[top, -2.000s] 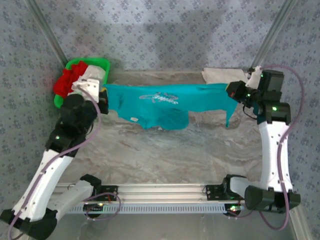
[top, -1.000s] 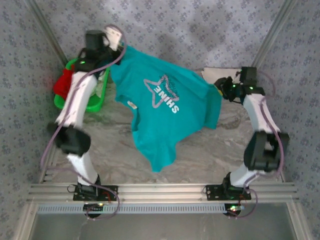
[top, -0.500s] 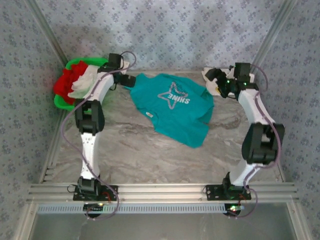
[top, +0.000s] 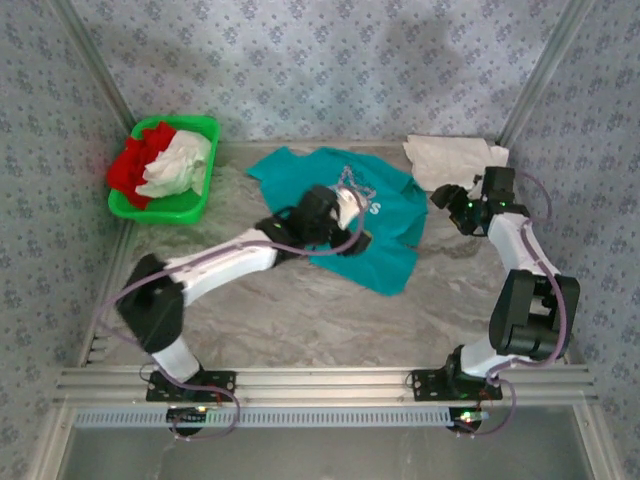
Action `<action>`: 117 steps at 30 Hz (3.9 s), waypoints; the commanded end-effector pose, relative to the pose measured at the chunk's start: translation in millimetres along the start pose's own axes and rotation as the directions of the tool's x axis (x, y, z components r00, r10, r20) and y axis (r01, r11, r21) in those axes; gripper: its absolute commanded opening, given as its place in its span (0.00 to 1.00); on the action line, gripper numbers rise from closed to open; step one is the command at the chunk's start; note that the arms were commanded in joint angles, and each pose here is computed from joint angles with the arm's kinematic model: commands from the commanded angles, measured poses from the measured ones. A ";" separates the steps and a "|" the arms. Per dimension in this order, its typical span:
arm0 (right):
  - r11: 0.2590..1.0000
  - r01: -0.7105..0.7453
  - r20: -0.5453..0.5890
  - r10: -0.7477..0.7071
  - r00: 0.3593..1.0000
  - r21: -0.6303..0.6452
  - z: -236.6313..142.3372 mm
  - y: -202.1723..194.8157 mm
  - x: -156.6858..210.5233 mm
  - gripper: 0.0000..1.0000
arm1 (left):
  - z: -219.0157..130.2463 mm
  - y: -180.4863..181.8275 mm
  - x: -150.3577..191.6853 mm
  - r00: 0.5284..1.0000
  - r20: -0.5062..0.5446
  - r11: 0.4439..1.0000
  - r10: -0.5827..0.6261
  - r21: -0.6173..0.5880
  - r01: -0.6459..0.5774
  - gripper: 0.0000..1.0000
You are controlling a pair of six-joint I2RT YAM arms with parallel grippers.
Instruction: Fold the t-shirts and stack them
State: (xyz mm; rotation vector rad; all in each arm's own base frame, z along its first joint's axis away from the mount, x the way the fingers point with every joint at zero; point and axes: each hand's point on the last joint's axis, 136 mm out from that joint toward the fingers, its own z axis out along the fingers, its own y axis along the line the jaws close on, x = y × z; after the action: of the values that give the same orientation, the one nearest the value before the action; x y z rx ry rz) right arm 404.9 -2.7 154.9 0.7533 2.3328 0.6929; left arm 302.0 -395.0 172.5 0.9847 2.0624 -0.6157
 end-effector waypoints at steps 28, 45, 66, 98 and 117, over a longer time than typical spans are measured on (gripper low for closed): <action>0.998 0.011 0.006 -0.011 1.000 -0.061 16.6 10.5 -5.6 0.33 | 27.8 76.5 179.1 0.773 -0.188 0.787 -0.606 -0.283 0.548 0.00; 0.997 0.012 -0.140 -0.002 0.990 0.073 38.8 -27.6 35.5 0.34 | -156.2 135.8 182.7 0.717 0.015 0.622 -0.697 -0.486 0.614 0.06; 1.000 0.005 -0.115 -0.002 0.993 0.030 52.9 -5.4 21.6 0.00 | 23.2 73.8 177.7 0.566 -0.203 0.599 -0.799 -0.352 0.719 0.00; 0.988 0.090 -0.400 -0.032 0.916 0.128 47.4 -32.0 132.5 0.24 | -101.3 119.8 263.9 0.416 -0.131 0.402 -0.900 -0.616 0.677 0.00; 0.990 0.063 -0.551 0.015 0.835 0.123 19.1 -49.6 225.2 0.40 | -133.8 122.8 300.5 0.388 -0.055 0.304 -0.920 -0.726 0.617 0.00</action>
State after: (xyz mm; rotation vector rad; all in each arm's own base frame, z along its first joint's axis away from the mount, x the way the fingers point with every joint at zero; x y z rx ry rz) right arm 256.7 113.4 39.7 0.6026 2.9042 0.8514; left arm 246.8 -130.5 17.4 -0.4205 2.8325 -0.2665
